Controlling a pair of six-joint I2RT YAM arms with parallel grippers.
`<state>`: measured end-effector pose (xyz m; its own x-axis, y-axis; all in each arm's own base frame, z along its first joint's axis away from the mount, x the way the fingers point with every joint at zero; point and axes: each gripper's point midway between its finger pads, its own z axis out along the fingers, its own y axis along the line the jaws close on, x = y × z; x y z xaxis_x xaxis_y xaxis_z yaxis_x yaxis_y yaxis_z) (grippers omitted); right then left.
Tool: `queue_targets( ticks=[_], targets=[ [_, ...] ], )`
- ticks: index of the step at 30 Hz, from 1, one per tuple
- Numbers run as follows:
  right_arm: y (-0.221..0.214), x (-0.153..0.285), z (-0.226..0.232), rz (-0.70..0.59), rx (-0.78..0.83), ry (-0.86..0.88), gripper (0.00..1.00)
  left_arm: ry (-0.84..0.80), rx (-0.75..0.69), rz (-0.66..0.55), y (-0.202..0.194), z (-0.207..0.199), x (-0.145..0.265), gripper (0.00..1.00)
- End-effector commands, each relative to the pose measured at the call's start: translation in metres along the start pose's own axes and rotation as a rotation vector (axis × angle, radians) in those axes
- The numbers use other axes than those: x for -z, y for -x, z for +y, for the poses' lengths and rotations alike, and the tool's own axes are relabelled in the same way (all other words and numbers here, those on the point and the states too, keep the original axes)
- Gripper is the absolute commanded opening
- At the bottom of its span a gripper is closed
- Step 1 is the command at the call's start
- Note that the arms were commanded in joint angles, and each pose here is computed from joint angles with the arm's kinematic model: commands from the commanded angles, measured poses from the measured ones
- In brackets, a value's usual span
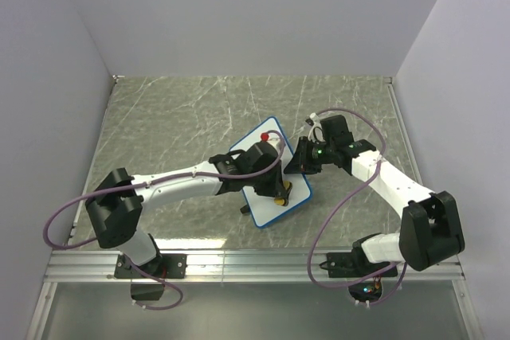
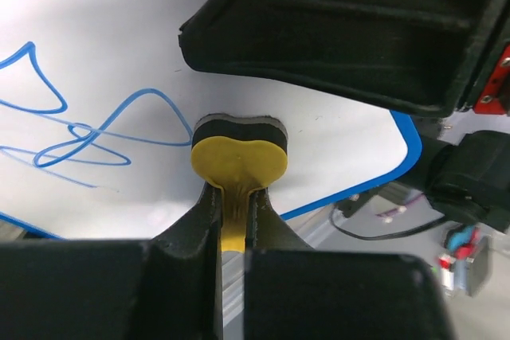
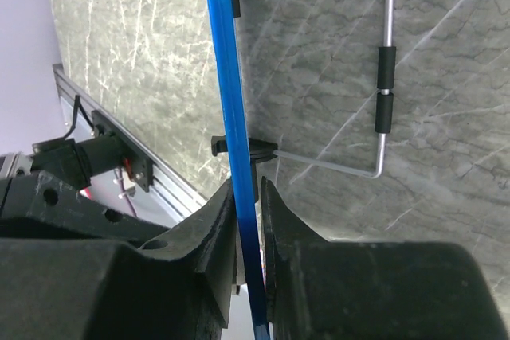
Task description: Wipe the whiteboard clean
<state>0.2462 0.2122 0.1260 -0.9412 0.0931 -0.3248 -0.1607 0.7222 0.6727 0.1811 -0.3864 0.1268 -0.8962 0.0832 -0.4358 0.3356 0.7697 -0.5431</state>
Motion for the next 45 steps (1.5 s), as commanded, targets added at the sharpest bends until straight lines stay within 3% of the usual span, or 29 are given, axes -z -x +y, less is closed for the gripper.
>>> queue_targets(
  ticks=[1,11,24,30,37,40,45],
  targets=[
    [-0.012,0.001,-0.012,0.056,-0.028,-0.082,0.00,0.012,0.086,-0.088,0.022,0.030,-0.022,0.00],
    [-0.010,0.001,-0.006,0.059,-0.033,-0.078,0.00,0.239,0.222,-0.040,-0.022,0.141,-0.026,0.00],
    [-0.003,0.005,0.004,0.037,-0.037,-0.059,0.00,0.355,0.330,-0.005,-0.070,0.187,-0.011,0.00],
    [-0.004,0.005,0.005,0.040,-0.035,-0.059,0.00,0.266,0.241,-0.012,-0.058,0.154,-0.020,0.00],
    [-0.003,0.002,0.006,0.045,-0.048,-0.049,0.00,-0.080,-0.154,0.041,-0.062,-0.009,-0.032,0.00],
    [-0.002,0.000,0.008,0.048,-0.054,-0.039,0.00,-0.085,-0.192,0.067,-0.073,-0.026,-0.037,0.00],
    [-0.003,0.002,0.011,0.048,-0.046,-0.030,0.00,-0.061,-0.136,0.026,-0.069,-0.013,-0.032,0.00]
  ],
)
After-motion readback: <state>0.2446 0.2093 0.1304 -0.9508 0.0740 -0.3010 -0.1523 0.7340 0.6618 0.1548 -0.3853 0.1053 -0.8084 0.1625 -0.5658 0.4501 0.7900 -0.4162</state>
